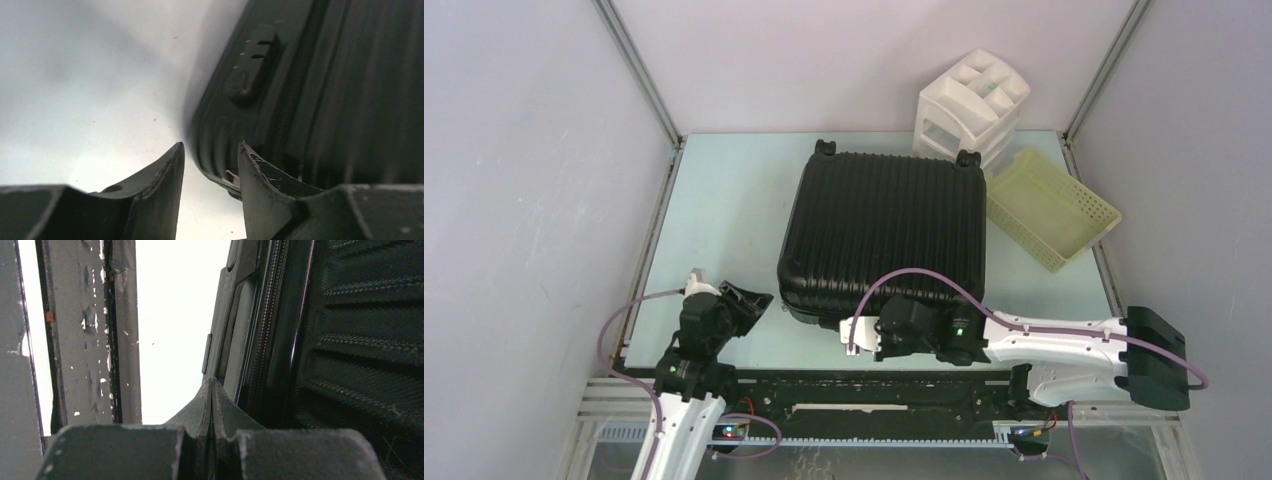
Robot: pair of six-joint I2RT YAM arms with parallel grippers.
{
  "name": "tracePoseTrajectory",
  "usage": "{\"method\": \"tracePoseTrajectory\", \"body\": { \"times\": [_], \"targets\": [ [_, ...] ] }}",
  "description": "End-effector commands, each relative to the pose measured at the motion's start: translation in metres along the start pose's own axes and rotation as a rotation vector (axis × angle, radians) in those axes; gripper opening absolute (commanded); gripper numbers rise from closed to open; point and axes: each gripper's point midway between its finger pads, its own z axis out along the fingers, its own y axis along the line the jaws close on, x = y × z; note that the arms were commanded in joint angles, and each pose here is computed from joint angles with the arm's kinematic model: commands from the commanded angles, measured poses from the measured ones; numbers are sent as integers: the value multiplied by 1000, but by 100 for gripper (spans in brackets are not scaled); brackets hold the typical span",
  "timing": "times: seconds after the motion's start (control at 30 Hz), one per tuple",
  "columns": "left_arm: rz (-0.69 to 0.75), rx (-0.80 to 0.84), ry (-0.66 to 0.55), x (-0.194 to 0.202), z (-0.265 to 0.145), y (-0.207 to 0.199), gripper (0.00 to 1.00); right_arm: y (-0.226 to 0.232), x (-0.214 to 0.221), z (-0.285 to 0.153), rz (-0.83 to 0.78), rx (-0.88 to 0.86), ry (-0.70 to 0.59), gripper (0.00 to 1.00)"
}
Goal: Open, take out, and arrange the luggage
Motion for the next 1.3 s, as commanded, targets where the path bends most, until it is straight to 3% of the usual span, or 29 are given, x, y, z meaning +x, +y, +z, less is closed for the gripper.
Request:
{"method": "tracePoseTrajectory", "body": {
  "times": [0.0,0.47,0.6,0.83,1.0,1.13,1.27],
  "targets": [
    [117,195,-69,-24,-24,-55,49,-6,37,-12,60,4,84,5],
    [235,313,-70,-30,-54,-91,49,-62,66,-34,143,191,106,8],
    [335,370,-30,-25,-68,-103,50,-76,70,-43,185,215,98,10],
    [452,518,-53,-21,-86,-126,52,-33,69,-45,166,-59,58,34],
    [502,587,-50,-9,-58,-119,56,-10,67,-55,82,-219,41,53],
    [606,661,-96,-18,-51,-144,57,-6,69,-53,77,-246,46,59],
    [868,640,-147,-28,-41,-148,63,5,66,-54,72,-308,23,61]
  ]
}}
